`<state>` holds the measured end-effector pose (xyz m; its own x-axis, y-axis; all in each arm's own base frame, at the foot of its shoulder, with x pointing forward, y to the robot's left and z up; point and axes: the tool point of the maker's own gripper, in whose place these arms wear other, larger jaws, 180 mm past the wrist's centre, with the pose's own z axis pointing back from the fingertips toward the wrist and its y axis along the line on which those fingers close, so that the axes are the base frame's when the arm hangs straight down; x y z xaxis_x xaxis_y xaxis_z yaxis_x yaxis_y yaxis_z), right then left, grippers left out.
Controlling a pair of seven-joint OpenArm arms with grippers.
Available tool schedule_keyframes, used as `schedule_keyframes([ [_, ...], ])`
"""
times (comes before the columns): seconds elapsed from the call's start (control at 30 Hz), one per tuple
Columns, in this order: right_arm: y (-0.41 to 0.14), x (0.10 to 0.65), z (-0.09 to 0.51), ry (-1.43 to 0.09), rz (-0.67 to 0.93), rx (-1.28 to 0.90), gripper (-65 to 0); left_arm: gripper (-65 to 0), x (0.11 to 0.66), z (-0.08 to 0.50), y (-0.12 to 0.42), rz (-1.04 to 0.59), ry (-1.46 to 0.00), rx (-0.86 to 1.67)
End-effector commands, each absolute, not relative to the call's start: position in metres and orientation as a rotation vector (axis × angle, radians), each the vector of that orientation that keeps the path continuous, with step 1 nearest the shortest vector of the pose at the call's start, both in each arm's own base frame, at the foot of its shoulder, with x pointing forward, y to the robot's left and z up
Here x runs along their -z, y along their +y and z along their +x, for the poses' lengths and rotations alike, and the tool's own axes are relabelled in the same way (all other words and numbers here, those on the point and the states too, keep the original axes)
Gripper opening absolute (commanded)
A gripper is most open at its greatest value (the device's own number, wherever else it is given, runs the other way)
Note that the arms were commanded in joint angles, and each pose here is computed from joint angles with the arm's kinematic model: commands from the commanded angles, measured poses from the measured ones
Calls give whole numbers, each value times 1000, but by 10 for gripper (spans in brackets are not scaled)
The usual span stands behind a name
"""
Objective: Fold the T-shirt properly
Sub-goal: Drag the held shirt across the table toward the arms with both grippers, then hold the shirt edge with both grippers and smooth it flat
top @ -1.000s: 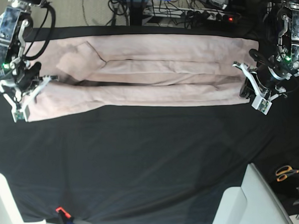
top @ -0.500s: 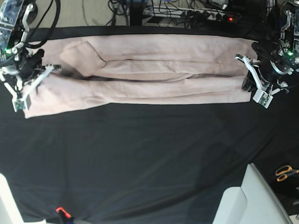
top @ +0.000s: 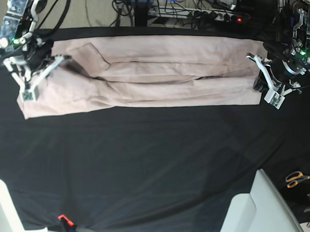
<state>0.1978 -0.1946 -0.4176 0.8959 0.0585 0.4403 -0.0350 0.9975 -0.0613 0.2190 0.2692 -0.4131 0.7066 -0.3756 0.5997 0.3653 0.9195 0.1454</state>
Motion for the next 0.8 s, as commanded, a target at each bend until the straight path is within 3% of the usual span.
schedule_keyframes([
  [0.0,-194,408,202,-499,-57,-49,-650,-650,400,229,272,30,-715,424],
  [0.77,-188,423,188,-457,-31,-36,-650,-650,412,209,271,17,-667,419],
])
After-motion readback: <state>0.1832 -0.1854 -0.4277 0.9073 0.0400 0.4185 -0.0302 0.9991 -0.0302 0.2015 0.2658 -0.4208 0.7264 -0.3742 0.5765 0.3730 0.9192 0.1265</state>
